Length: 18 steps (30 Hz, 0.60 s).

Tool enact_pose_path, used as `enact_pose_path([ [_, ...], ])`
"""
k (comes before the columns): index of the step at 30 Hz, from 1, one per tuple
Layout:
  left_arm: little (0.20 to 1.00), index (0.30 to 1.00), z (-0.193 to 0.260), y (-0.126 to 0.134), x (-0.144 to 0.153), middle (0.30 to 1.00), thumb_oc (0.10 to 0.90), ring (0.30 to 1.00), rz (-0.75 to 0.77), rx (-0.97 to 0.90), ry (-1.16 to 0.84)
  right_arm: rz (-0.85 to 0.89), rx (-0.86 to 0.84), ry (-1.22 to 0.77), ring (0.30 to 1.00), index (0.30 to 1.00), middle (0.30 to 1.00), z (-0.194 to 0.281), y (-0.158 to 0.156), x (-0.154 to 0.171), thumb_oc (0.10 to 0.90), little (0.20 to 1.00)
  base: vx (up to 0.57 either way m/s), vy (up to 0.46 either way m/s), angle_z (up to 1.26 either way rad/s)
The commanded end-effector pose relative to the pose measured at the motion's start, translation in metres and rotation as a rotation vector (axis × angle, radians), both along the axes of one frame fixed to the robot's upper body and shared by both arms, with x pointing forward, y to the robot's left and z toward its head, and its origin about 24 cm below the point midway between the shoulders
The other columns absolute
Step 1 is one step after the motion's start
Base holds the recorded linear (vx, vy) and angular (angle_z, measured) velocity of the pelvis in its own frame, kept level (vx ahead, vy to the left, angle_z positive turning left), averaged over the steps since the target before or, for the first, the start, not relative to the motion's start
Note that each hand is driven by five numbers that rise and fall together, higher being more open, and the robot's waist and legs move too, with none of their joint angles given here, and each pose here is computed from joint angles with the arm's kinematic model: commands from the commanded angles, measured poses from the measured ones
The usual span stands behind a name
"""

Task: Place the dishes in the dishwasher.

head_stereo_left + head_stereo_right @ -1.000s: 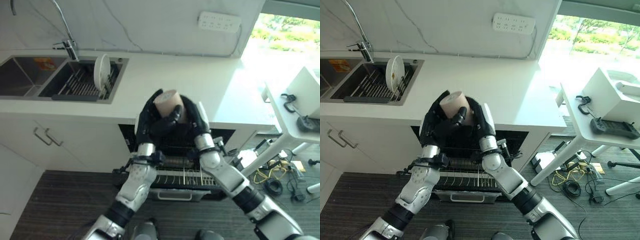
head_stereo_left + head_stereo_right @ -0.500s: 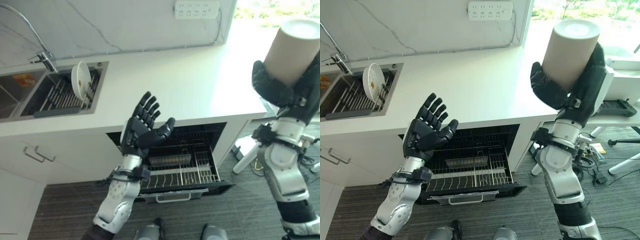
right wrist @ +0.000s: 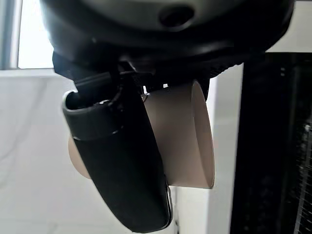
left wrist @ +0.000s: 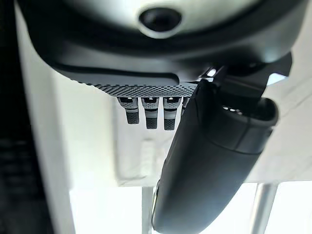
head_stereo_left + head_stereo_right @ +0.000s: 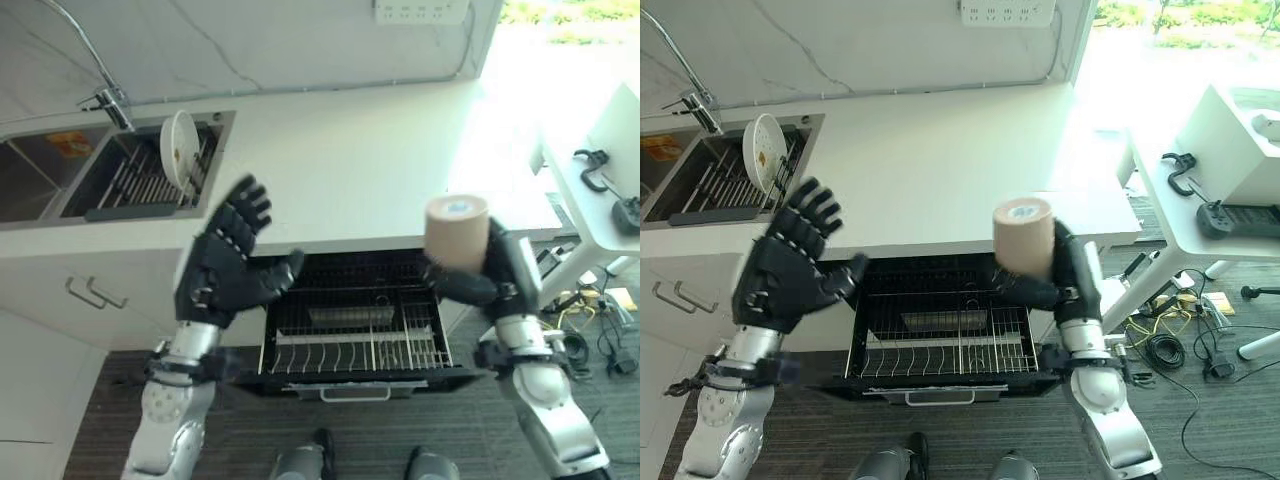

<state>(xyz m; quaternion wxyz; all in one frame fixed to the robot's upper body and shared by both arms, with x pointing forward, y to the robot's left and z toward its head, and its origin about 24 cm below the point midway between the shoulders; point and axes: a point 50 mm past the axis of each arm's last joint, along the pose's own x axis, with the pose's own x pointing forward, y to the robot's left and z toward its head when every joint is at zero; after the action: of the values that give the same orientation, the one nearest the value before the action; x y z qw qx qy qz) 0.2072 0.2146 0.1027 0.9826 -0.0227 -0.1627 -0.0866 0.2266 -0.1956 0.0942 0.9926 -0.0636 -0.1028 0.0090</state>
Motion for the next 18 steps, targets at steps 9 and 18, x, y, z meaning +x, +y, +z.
enact_pose_path([
  [9, 0.9, 0.9, 0.023, 0.0, -0.007, 0.9, 0.8, 0.9, -0.146, 0.172, -0.173, -0.015, -0.146, -0.124, 0.3, 0.3, 0.3, 0.013, -0.004, 0.022, 0.4, 0.3, -0.03, 0.01, 0.11],
  [18, 0.9, 0.9, 0.01, 0.005, -0.01, 0.9, 0.8, 0.9, -0.118, 0.207, -0.163, -0.114, -0.289, 0.048, 0.3, 0.3, 0.3, -0.038, -0.013, 0.038, 0.4, 0.3, 0.01, -0.002, 0.17],
])
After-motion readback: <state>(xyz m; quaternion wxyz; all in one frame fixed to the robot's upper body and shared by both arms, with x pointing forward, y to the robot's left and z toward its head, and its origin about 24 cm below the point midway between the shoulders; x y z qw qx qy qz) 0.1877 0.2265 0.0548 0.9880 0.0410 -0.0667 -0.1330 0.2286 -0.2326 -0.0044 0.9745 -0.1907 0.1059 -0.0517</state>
